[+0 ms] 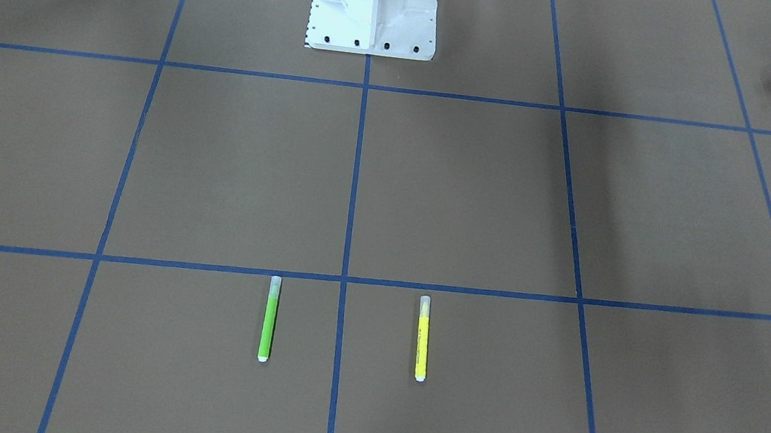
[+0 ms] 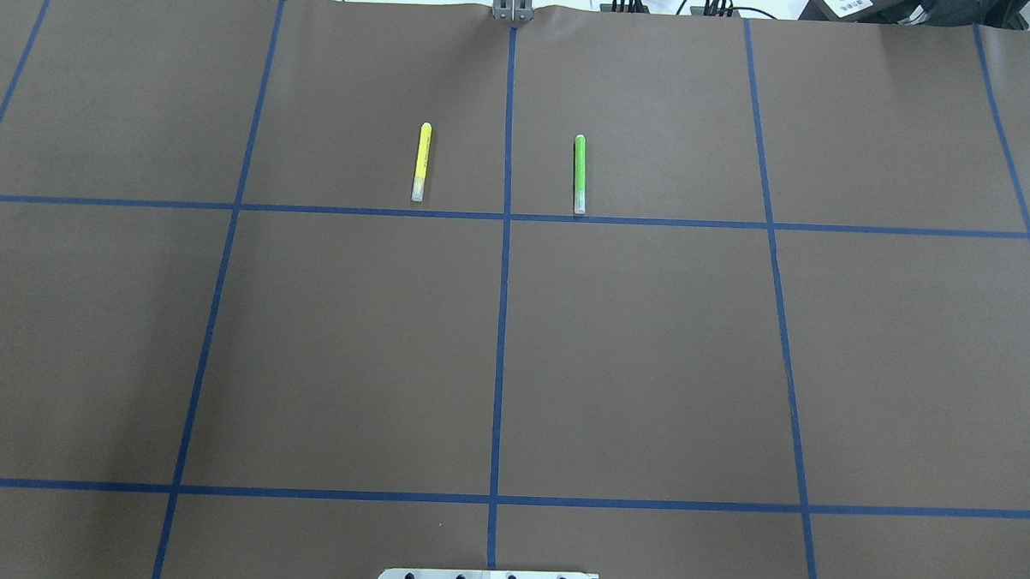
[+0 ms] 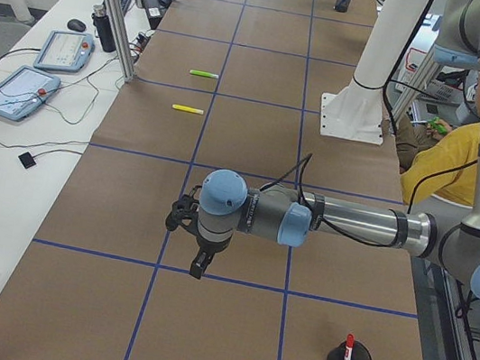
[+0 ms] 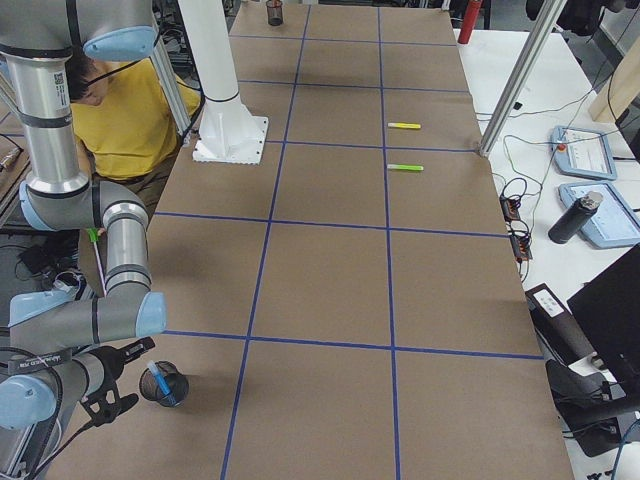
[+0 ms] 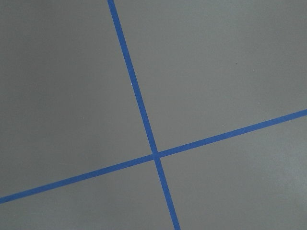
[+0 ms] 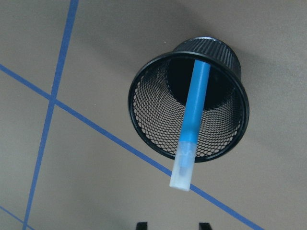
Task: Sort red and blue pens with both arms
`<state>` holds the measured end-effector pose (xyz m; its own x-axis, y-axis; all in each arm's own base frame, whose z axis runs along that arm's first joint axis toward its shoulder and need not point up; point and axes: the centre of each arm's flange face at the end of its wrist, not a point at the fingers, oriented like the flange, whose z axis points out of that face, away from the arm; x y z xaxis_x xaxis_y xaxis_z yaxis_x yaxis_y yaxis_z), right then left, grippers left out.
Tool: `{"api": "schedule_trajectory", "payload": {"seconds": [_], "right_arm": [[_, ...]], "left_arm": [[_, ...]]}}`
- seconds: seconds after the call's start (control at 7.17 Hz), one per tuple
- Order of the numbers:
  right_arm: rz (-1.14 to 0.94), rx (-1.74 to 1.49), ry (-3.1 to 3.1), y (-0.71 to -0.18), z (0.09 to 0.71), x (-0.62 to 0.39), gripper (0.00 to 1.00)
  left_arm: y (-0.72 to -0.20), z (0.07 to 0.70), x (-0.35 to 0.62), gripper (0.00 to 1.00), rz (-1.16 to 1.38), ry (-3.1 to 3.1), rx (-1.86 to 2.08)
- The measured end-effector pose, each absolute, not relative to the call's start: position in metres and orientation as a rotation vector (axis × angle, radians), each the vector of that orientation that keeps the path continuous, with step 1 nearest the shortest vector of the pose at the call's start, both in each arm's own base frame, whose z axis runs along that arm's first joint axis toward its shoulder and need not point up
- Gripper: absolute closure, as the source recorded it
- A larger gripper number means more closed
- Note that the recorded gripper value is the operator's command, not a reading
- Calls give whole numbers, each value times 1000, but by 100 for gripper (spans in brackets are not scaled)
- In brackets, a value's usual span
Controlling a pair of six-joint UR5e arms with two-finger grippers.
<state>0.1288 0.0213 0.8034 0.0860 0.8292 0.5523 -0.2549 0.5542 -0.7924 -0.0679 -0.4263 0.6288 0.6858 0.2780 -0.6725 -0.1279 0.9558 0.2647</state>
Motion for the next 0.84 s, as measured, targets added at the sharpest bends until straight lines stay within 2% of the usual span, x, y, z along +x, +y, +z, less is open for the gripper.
{"api": "schedule_trajectory", "payload": {"seconds": [0.42, 0.84], "right_arm": [[786, -434, -1152, -5, 789, 157, 0], [548, -213, -1049, -81, 782, 179, 0]], "left_arm": [[-421, 633, -68, 0, 225, 786, 193], [-418, 639, -68, 0, 219, 788, 180]]}}
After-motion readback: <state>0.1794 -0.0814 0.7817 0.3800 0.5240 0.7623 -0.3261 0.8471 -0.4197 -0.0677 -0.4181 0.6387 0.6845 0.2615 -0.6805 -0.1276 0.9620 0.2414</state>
